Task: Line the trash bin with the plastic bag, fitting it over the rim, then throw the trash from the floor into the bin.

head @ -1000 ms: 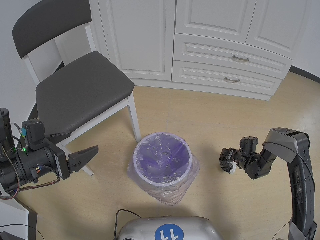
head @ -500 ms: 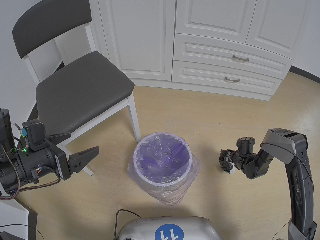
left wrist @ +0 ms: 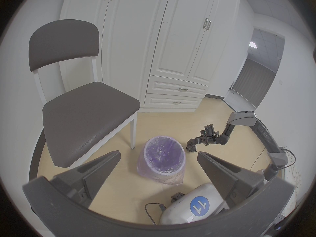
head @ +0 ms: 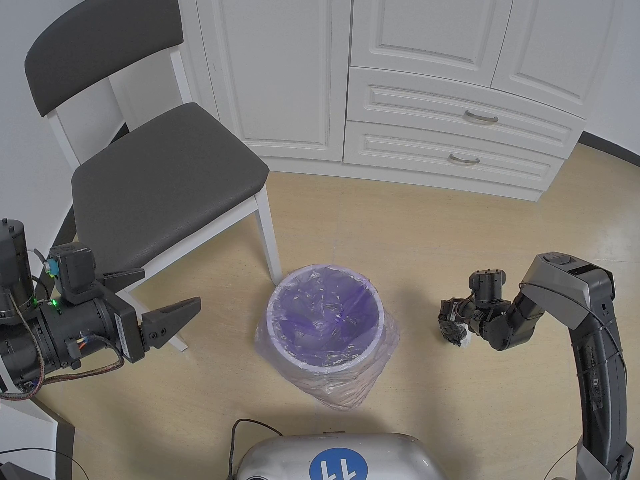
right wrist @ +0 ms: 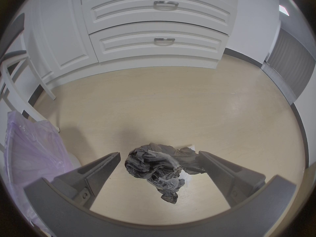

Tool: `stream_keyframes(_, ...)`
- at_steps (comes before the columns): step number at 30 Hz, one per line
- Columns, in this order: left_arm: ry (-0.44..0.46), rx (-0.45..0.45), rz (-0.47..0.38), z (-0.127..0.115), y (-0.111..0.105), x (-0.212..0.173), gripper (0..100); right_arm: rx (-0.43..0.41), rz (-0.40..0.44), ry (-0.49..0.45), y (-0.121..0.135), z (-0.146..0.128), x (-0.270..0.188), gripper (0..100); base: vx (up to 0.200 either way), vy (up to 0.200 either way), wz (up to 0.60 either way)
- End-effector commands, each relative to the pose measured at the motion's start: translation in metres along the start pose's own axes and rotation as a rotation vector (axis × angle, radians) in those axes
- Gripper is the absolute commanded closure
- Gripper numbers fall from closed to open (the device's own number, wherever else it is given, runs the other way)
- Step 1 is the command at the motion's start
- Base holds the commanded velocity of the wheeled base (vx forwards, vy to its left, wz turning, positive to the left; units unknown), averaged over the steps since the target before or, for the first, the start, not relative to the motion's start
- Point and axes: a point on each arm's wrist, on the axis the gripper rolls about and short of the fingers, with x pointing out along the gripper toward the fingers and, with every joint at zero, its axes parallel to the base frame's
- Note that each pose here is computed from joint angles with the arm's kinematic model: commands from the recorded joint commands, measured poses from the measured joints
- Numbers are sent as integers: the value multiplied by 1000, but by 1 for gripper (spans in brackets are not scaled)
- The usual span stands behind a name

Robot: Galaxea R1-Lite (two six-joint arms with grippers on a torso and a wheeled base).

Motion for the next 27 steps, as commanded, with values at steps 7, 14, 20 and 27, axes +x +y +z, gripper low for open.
stream_keyframes(7,9,-1,0,-1,0,2,0,-36,-27,6,0,1,0,0,0,0,0)
stream_keyframes(14,9,-1,0,-1,0,2,0,-34,-27,2,-1,6,-4,0,0,0,0)
stream_keyframes(20,8,-1,-1,-1,0,2,0,-42,-30,12,-2,4,-4,0,0,0,0)
stream_keyframes(27,8,1,-3,-1,0,2,0,-65,-49,65,-5,1,-3,0,0,0,0)
